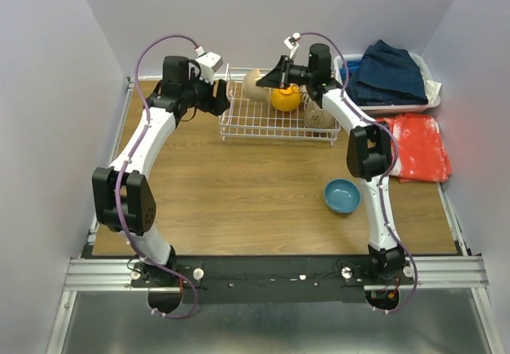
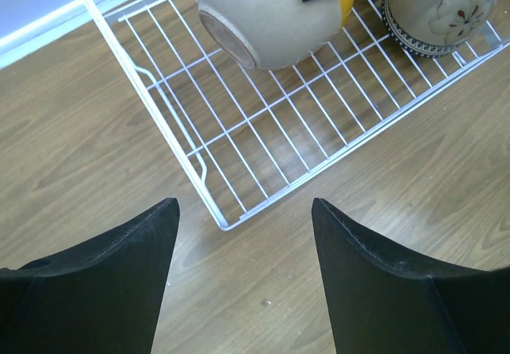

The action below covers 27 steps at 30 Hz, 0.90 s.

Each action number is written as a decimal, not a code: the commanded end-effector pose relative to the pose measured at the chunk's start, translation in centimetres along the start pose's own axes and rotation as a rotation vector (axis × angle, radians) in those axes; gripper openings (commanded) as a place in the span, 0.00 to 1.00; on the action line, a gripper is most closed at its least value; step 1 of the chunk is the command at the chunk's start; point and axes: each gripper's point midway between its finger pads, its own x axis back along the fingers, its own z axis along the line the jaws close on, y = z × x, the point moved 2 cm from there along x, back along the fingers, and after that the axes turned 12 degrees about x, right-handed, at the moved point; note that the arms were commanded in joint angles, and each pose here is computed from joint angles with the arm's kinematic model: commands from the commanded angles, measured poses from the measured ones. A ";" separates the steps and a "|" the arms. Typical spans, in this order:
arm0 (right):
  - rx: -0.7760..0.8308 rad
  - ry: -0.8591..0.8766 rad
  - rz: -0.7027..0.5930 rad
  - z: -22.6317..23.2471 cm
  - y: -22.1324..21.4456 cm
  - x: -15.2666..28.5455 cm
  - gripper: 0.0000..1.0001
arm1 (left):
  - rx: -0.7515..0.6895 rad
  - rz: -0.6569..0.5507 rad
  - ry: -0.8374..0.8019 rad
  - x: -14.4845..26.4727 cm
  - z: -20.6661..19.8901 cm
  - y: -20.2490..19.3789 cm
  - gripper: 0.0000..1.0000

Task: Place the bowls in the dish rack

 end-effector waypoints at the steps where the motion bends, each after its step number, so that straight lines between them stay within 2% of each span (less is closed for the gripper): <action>1: 0.060 -0.002 -0.110 -0.9 3.3 0.6 0.01 | -0.020 0.043 0.025 -0.6 0.5 0.3 0.77; 9: -0.051 -0.076 -0.100 -4.9 0.2 0.3 0.00 | -0.009 0.096 0.027 -1.7 1.0 -0.7 0.77; 18: -0.063 -0.136 -0.080 -8.1 -1.8 1.2 0.02 | -0.019 0.101 0.014 -4.5 0.5 0.2 0.77; 27: -0.070 -0.211 -0.087 -9.7 -0.8 4.3 0.09 | -0.026 0.114 0.000 -4.8 -0.5 -0.7 0.77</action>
